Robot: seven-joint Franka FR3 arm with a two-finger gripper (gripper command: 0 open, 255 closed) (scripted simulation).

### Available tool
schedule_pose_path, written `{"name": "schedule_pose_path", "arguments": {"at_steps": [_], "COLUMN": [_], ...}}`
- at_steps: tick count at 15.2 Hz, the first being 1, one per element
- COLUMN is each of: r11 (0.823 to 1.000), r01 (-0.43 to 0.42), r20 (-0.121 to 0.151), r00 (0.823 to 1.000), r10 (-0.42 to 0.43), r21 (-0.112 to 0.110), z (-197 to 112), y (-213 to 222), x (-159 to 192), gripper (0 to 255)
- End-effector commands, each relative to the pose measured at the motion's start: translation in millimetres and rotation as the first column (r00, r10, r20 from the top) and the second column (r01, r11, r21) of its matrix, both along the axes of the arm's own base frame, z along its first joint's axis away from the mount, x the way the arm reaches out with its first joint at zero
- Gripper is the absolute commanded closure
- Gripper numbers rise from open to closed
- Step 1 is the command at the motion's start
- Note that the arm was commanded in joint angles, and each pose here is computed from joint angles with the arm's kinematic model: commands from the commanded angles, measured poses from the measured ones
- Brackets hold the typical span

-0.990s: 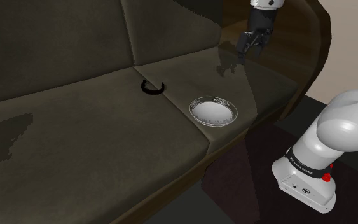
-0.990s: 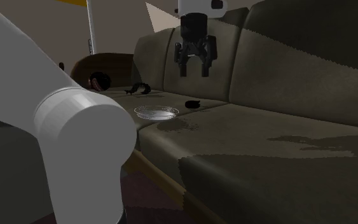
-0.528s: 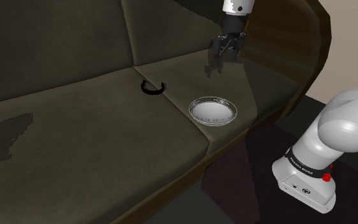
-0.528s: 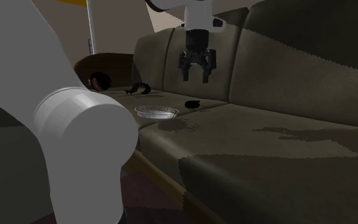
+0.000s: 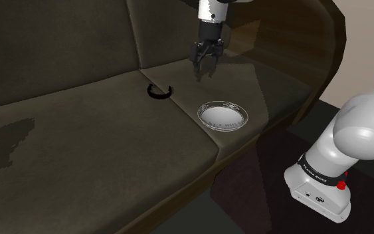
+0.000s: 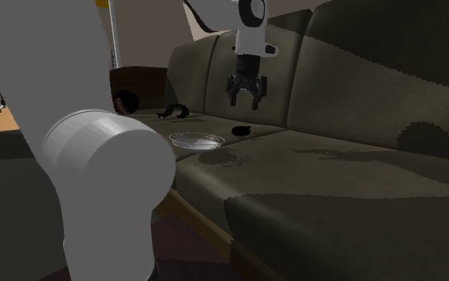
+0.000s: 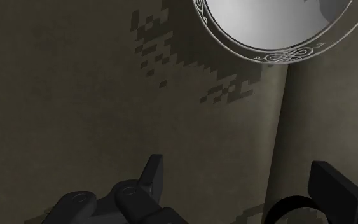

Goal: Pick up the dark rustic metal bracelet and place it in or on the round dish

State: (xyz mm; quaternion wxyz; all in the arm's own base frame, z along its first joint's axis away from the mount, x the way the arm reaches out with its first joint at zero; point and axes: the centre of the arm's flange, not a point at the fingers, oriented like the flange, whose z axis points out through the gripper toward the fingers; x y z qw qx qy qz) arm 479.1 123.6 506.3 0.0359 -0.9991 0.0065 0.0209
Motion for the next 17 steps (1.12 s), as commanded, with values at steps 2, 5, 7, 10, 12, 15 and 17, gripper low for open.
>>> {"name": "schedule_pose_path", "arguments": {"at_steps": [2,5,7,10,12,15,17], "r11": [1.0,0.998,0.997,0.994,0.992,0.989,0.989], "r01": [-0.021,-0.041,-0.055,-0.075,-0.089,-0.103,-0.103], "r20": [-0.006,-0.012,-0.015,-0.02,-0.023,-0.026,-0.026], "r00": [1.0,0.999,0.998,0.997,0.996,0.994,0.994], "r10": [0.021,0.042,0.056,0.077,0.091,0.107,0.107], "r21": [0.021,0.042,0.056,0.077,0.091,0.106,0.106], "z": [-8.1,-16.5,-22.0,-29.9,-34.9,-40.3,-50.7], "y": [24.5,48.5,64.9,90.2,107.5,126.9,128.7], "x": [29.1,58.2,77.3,105.4,123.9,143.9,142.9], "gripper": [0,0,0,0,0,0,0]}}
